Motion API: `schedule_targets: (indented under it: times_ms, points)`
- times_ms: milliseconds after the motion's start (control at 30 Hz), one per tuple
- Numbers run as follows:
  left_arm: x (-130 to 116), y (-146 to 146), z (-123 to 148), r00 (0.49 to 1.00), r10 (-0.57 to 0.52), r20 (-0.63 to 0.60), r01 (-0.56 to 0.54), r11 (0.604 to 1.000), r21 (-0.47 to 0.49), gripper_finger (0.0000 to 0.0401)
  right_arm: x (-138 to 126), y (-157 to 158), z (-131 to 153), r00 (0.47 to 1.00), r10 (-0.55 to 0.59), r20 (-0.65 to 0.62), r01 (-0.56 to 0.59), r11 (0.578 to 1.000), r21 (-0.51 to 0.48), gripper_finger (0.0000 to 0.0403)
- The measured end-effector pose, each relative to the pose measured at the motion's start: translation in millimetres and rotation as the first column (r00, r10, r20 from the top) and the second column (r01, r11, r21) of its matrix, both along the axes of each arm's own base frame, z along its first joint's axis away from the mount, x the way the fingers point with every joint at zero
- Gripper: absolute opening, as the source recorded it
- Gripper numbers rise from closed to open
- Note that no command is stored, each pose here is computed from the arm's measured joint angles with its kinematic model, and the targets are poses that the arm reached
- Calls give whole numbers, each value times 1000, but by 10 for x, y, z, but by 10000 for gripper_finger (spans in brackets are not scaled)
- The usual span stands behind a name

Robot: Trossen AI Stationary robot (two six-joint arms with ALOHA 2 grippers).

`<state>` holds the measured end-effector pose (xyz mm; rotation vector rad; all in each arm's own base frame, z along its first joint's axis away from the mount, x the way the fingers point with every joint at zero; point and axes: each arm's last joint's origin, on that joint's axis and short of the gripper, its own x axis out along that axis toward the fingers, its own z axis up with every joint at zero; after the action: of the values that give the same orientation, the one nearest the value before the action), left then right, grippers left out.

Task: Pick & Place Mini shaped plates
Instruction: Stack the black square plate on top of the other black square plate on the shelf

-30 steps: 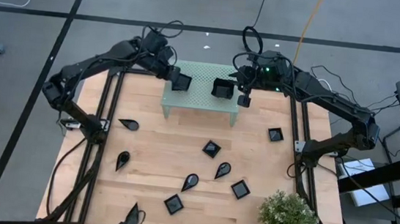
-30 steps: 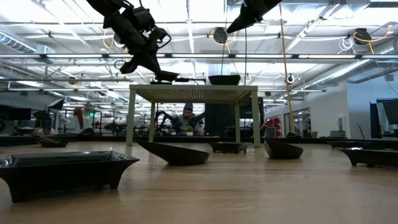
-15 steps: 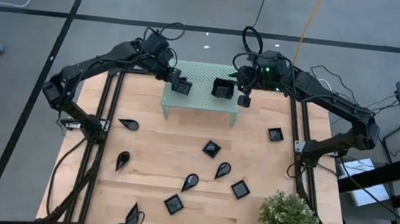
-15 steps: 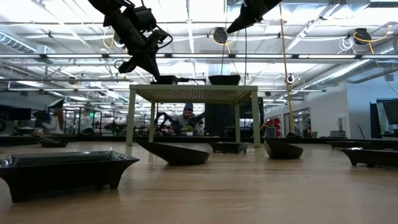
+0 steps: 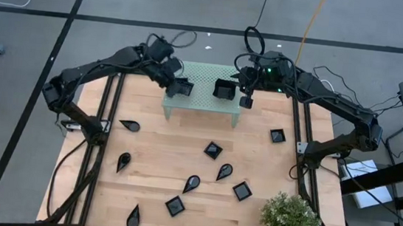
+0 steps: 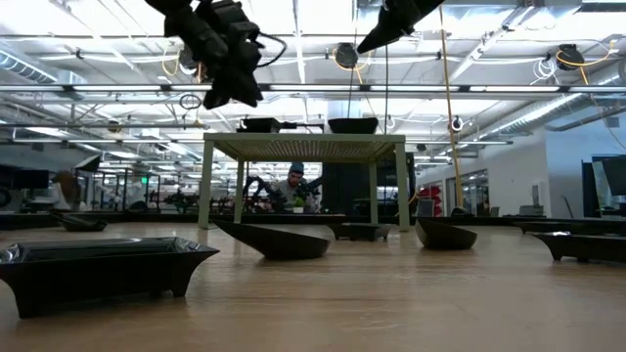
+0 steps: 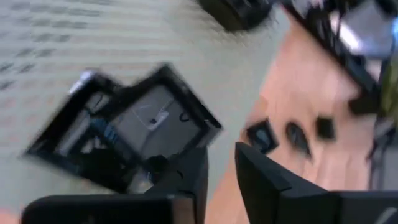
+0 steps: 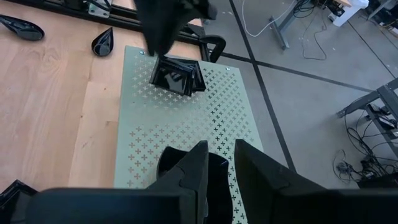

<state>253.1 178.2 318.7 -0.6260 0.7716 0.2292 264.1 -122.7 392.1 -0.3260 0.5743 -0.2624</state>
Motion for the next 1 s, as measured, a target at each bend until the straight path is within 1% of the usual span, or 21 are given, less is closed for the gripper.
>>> schedule_targets:
  times_ms: [100,167,233,333,367,467,567,600,667,833,1000]
  points:
    - [81,-113,-2,993,-120,-10,120,988,100,113,0,0,0,1000,0,0,0,1000,0,66]
    - [138,-194,-12,980,-190,-51,196,960,201,129,1,1,0,1000,0,0,0,1000,0,66]
    - [197,-285,-22,960,-256,-114,279,908,311,142,1,1,0,1000,0,0,0,1000,0,66]
    - [253,-397,-21,923,-324,-210,385,810,443,153,1,1,0,1000,0,0,0,1000,0,66]
    - [259,-421,-16,913,-332,-238,408,781,474,153,1,1,0,1000,0,1,0,1000,1,66]
    - [273,-459,-9,889,-342,-304,457,709,537,152,1,1,0,1000,-2,2,2,1000,3,66]
    - [287,-463,-23,872,-312,-378,486,653,581,146,1,1,1,1000,-2,3,2,1000,4,66]
    - [291,-463,-28,869,-297,-395,488,644,589,143,1,1,1,1000,-2,3,2,1000,4,66]
    - [286,-457,-38,866,-284,-412,491,642,589,138,1,1,1,1000,-3,3,3,1000,5,66]
    - [286,-457,-39,859,-293,-419,503,629,592,128,1,1,1,1000,-3,3,3,1000,5,66]
    - [286,-456,-39,857,-298,-422,509,623,594,127,1,1,1,1000,-3,4,3,1000,5,66]
